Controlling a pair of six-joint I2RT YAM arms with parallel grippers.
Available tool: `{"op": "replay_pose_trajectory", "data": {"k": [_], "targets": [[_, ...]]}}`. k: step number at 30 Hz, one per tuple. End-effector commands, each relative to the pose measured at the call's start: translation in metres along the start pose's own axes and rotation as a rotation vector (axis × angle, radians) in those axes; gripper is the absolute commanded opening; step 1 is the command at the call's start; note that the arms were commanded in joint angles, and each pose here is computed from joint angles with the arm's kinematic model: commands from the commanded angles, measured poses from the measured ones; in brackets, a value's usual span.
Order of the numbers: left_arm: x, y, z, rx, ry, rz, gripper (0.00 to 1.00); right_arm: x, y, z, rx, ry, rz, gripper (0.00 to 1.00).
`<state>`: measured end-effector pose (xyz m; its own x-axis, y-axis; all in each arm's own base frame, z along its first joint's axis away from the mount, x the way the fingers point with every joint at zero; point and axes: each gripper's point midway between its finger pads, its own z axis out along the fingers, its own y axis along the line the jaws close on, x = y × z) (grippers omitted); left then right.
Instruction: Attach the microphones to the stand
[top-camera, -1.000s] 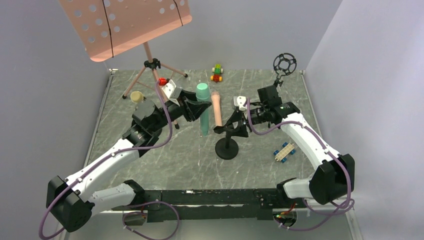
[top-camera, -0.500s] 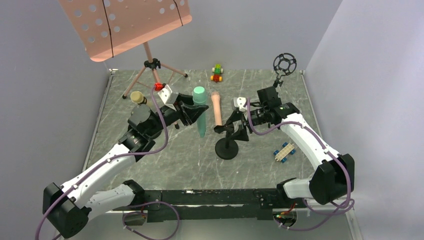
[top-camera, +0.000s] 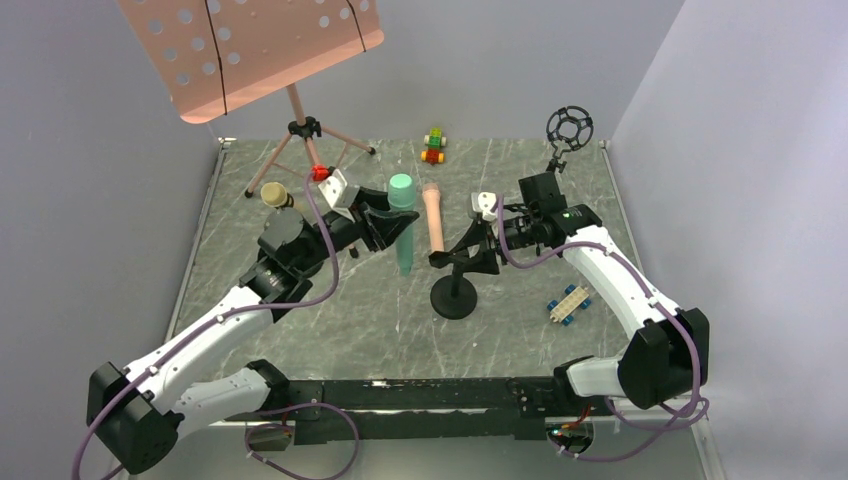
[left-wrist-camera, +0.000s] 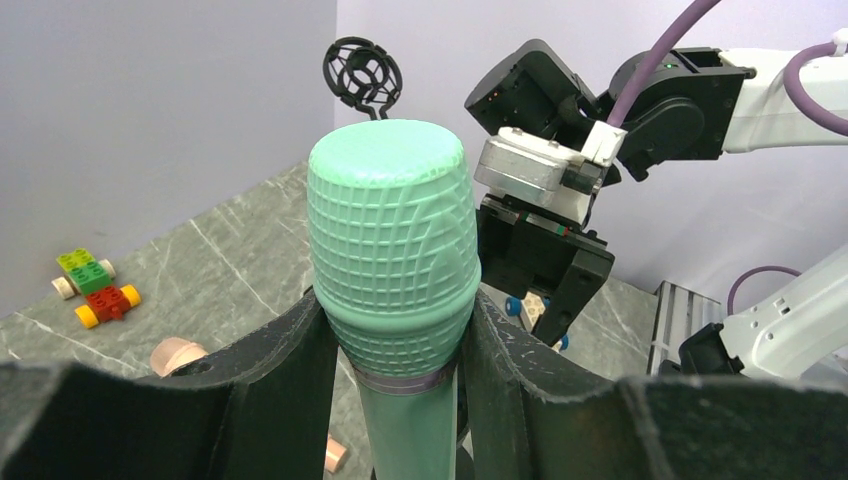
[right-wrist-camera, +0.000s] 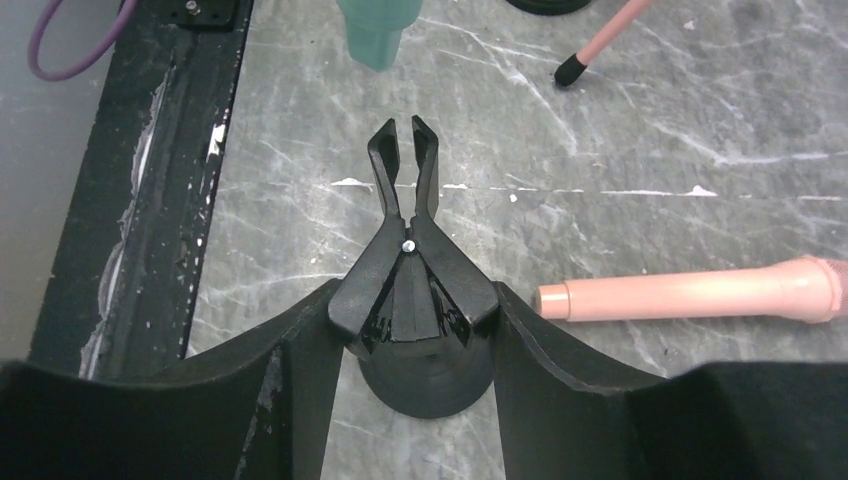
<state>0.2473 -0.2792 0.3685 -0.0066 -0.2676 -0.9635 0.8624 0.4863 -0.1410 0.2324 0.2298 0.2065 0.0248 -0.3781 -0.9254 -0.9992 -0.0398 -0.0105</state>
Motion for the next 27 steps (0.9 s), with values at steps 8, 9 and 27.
{"op": "replay_pose_trajectory", "data": {"k": [8,9,27], "targets": [[-0.035,-0.020,0.013,0.099,-0.112,0.015,0.03,-0.014,0.011,-0.004,-0.034,-0.052,-0.016,0.19],[-0.037,-0.021,0.015,0.104,-0.117,0.014,0.03,-0.014,0.011,-0.004,-0.034,-0.052,-0.017,0.17],[-0.040,-0.027,-0.010,0.075,-0.097,0.075,0.03,-0.022,0.005,-0.012,-0.110,0.000,-0.085,0.86]]}}
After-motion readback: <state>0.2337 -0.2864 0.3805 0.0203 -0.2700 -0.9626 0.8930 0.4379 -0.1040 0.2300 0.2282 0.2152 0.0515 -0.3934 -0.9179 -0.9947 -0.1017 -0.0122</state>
